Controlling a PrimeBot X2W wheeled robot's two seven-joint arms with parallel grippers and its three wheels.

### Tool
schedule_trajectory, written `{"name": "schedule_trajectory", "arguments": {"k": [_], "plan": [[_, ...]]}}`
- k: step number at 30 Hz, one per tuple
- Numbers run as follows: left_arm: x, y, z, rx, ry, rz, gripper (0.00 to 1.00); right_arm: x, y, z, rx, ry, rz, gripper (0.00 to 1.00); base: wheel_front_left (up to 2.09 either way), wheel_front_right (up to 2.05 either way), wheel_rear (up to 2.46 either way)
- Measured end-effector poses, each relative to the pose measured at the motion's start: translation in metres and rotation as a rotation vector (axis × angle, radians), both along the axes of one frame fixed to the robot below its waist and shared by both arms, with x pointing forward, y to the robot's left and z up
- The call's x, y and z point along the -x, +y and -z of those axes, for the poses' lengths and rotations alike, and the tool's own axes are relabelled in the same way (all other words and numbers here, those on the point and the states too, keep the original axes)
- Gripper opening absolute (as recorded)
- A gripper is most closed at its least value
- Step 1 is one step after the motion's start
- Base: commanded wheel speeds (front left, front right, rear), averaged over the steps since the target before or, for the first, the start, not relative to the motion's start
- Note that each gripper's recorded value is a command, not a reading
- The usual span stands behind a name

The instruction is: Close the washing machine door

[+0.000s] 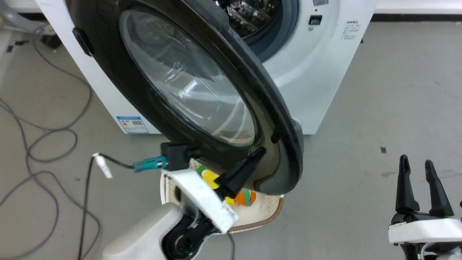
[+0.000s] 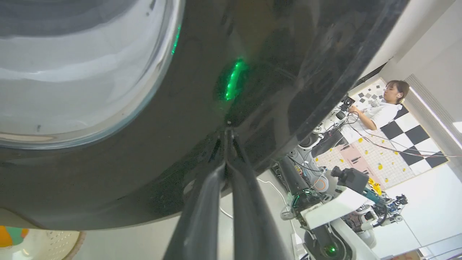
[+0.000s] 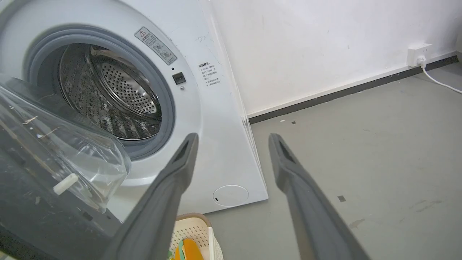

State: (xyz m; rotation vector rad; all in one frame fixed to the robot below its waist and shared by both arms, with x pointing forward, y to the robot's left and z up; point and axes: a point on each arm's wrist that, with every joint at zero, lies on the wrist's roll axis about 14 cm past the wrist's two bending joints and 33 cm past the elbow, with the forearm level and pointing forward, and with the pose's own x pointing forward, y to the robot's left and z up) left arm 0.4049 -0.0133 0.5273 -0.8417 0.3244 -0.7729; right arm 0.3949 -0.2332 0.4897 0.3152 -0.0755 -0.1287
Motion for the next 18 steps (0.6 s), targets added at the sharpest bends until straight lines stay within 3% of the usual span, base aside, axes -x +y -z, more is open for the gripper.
{"name": "schedule_trajectory", "arguments": {"k": [1, 2, 3, 7, 11, 18], "plan": [[0.000, 0.004, 0.000, -0.014, -0.015, -0.013, 0.00, 0.001, 0.000, -0.002, -0.001, -0.005, -0.001, 1.00, 0.00, 0.00, 0.00], [0.000, 0.010, 0.002, -0.038, -0.037, -0.030, 0.31, 0.001, 0.001, -0.004, -0.001, -0.012, -0.003, 1.00, 0.00, 0.00, 0.00], [-0.002, 0.018, 0.004, -0.068, -0.062, -0.053, 1.00, 0.002, 0.002, -0.006, -0.003, -0.017, -0.004, 1.00, 0.00, 0.00, 0.00], [-0.025, 0.068, 0.011, -0.264, -0.174, -0.230, 1.00, 0.006, 0.004, -0.011, 0.005, -0.029, -0.012, 1.00, 0.00, 0.00, 0.00], [-0.050, 0.121, -0.027, -0.362, -0.304, -0.497, 1.00, 0.004, 0.009, -0.020, 0.042, -0.052, -0.029, 1.00, 0.00, 0.00, 0.00], [-0.034, 0.195, -0.054, -0.619, -0.473, -0.833, 1.00, -0.001, 0.017, -0.041, 0.117, -0.106, -0.056, 1.00, 0.00, 0.00, 0.00]]}}
